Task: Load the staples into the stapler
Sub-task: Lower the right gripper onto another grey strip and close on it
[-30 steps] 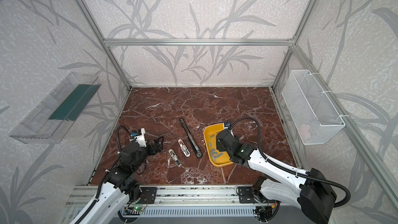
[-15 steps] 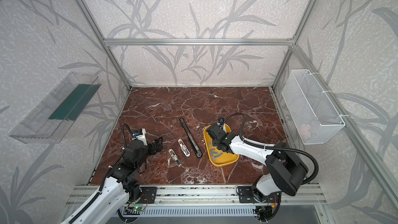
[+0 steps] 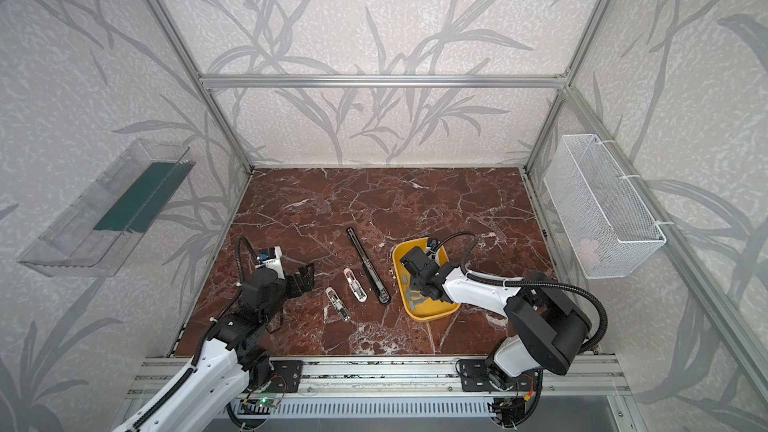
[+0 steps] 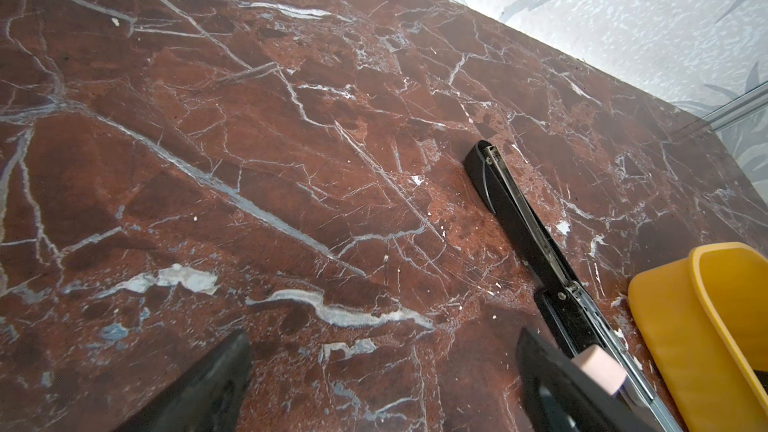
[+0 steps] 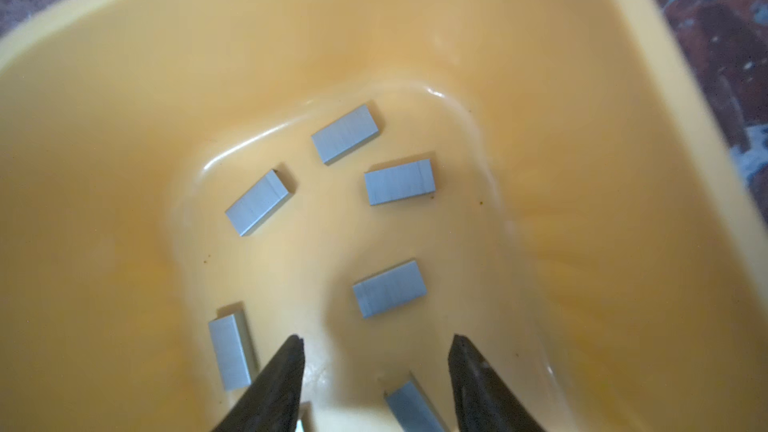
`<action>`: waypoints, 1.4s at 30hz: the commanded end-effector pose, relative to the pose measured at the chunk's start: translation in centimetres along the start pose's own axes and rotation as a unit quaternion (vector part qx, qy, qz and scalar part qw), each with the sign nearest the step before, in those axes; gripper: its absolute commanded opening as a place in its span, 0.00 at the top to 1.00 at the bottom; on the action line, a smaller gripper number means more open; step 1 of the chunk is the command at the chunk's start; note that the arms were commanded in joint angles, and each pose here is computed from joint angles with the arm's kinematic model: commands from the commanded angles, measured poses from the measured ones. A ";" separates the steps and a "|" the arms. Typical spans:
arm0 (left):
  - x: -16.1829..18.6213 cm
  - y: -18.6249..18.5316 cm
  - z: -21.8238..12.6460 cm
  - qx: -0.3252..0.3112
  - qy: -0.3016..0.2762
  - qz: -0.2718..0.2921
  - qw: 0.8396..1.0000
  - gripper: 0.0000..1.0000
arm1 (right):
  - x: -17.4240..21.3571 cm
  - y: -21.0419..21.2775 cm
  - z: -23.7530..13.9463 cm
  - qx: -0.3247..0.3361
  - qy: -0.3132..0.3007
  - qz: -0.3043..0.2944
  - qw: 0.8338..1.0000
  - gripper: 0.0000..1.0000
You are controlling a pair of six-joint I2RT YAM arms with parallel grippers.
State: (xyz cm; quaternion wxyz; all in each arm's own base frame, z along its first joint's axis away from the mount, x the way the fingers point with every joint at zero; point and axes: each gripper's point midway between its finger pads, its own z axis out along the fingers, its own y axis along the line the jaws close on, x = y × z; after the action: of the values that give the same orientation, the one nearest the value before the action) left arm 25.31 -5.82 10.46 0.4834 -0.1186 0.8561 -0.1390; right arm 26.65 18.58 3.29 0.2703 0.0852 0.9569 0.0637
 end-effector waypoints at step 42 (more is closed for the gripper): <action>-1.3 -0.5 -0.4 0.007 -0.021 -0.003 1.000 0.01 | 0.3 -0.5 3.9 0.114 0.045 -0.044 0.991 0.62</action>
State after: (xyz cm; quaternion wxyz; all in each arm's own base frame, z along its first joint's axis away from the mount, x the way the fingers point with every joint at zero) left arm 25.31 -5.84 10.80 0.4889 -0.1185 0.8525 -0.1421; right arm 30.24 20.33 1.81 0.2611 0.0839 0.9616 -0.0054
